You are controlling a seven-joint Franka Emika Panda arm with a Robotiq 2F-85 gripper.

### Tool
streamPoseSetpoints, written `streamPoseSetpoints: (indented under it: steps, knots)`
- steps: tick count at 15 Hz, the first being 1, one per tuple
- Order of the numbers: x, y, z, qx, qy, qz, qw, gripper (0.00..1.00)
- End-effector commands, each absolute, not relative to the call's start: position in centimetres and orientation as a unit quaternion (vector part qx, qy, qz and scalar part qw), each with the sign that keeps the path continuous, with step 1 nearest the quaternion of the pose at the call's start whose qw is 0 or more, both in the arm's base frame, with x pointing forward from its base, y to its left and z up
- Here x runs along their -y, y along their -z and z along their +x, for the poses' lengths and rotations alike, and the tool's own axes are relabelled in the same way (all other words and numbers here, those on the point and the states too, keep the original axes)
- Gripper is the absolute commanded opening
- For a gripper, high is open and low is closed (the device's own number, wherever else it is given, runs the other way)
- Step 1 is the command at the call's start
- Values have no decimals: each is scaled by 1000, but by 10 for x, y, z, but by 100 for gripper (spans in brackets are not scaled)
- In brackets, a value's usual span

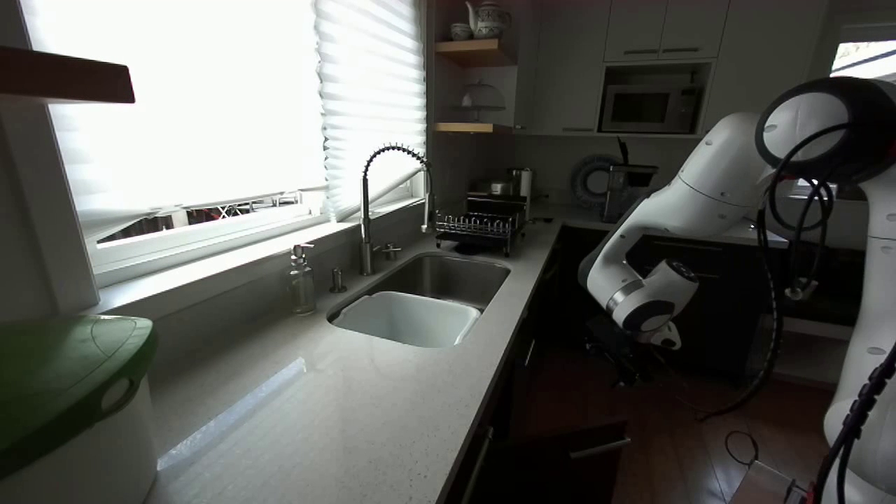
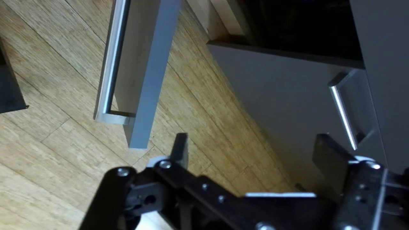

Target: Open the cupboard door

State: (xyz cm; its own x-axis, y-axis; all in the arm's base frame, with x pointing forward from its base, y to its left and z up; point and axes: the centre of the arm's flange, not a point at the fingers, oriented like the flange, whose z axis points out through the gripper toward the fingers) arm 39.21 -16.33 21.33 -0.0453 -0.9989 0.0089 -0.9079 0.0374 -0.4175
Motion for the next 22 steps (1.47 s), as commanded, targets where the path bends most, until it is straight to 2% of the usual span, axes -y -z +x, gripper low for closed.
streamPoseSetpoints:
  steps: [1, 2, 8, 11, 12, 19, 22]
  knots:
    - [199, -175, 401, -644, 114, -733, 185, 75]
    - [206, -168, 404, -624, 103, -749, 194, 74]
    - [230, -126, 432, -497, 35, -842, 207, 26]
    - [231, -108, 446, -432, -5, -880, 196, 4]
    - [231, -103, 450, -410, -19, -892, 192, 0]
    - [231, -82, 455, -262, -163, -933, 183, 0]
    - [227, -85, 454, -219, -232, -924, 212, 0]
